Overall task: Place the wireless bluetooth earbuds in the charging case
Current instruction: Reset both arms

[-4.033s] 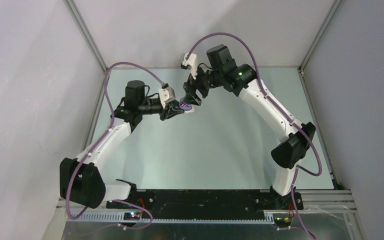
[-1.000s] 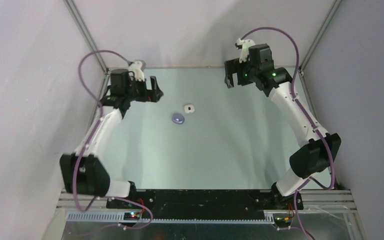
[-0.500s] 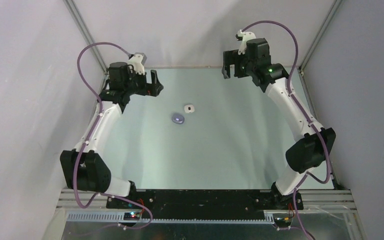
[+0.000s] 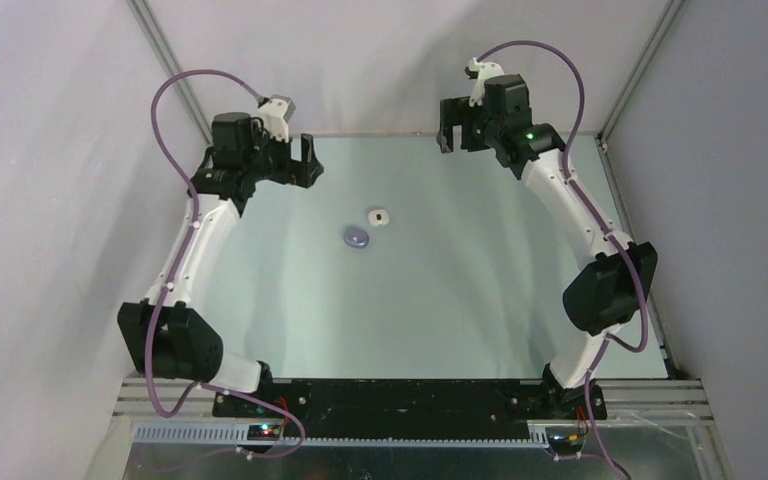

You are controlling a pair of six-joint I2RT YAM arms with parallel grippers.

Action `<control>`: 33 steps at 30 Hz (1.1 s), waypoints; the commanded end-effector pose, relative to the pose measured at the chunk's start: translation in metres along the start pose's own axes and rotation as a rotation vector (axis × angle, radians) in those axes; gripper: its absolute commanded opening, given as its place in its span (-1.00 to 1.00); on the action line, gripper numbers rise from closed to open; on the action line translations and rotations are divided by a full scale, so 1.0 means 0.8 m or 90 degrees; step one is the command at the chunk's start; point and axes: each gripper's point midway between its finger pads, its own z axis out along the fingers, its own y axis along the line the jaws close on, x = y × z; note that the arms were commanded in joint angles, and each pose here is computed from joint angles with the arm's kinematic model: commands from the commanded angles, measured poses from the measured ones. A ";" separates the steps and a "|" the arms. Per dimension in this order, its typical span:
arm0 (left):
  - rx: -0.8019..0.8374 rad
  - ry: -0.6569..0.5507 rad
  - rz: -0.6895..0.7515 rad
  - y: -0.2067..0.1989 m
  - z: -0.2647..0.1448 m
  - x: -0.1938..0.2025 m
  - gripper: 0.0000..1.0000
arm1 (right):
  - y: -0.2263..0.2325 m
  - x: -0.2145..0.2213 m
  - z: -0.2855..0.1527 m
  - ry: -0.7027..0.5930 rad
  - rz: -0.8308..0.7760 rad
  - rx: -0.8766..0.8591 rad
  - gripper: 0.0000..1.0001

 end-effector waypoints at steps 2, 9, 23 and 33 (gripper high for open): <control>-0.003 -0.064 -0.082 -0.004 -0.012 -0.044 0.99 | -0.015 -0.037 -0.022 -0.050 -0.014 0.041 0.99; -0.024 -0.101 -0.055 0.001 -0.019 -0.048 0.99 | -0.028 -0.010 -0.043 -0.033 -0.016 0.059 0.99; -0.043 -0.100 -0.056 0.008 -0.022 -0.049 0.99 | -0.041 -0.015 -0.062 -0.068 -0.030 0.086 0.99; -0.017 -0.080 -0.076 -0.002 -0.019 -0.033 0.99 | -0.043 -0.002 -0.066 -0.048 -0.002 0.099 0.99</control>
